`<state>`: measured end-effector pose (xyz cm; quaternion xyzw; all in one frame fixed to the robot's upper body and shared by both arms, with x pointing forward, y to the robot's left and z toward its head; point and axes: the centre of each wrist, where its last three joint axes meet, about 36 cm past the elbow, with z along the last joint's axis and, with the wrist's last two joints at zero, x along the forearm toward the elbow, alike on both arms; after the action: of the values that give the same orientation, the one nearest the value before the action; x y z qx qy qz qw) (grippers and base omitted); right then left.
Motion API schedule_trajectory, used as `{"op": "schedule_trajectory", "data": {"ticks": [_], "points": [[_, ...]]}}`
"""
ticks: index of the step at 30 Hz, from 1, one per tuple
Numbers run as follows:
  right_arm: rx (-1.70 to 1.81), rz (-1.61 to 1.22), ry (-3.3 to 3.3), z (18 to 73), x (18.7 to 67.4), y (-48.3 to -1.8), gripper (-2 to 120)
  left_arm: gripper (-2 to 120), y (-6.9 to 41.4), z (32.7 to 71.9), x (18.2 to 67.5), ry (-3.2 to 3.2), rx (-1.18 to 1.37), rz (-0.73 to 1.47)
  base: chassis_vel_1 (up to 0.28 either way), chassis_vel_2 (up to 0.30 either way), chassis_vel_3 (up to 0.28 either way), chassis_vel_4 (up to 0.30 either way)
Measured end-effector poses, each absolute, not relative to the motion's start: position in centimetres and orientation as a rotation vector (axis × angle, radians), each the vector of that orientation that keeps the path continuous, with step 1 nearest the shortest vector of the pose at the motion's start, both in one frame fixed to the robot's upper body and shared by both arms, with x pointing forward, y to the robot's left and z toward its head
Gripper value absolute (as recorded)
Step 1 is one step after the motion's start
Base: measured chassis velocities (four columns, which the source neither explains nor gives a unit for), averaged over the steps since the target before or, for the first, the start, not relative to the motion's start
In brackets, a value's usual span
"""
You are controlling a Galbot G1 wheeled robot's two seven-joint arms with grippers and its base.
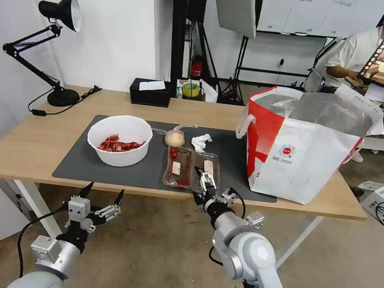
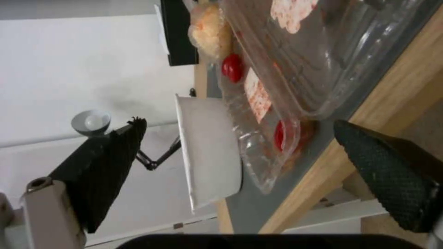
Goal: Pick up the trash from the table and place it into the takeout bag.
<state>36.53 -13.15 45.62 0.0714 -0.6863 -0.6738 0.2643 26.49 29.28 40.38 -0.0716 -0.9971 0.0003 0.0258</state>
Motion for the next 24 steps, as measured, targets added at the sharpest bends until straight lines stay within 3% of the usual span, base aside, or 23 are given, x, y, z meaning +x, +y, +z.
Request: {"op": "schedule_trajectory", "data": {"ticks": [24], "points": [[0.165,-1.842,-1.896,45.04,36.53,-12.8,100,100,29.38,39.87,25.42,-3.063,-0.216,-0.001,0.0,0.0,0.0,0.0]]}}
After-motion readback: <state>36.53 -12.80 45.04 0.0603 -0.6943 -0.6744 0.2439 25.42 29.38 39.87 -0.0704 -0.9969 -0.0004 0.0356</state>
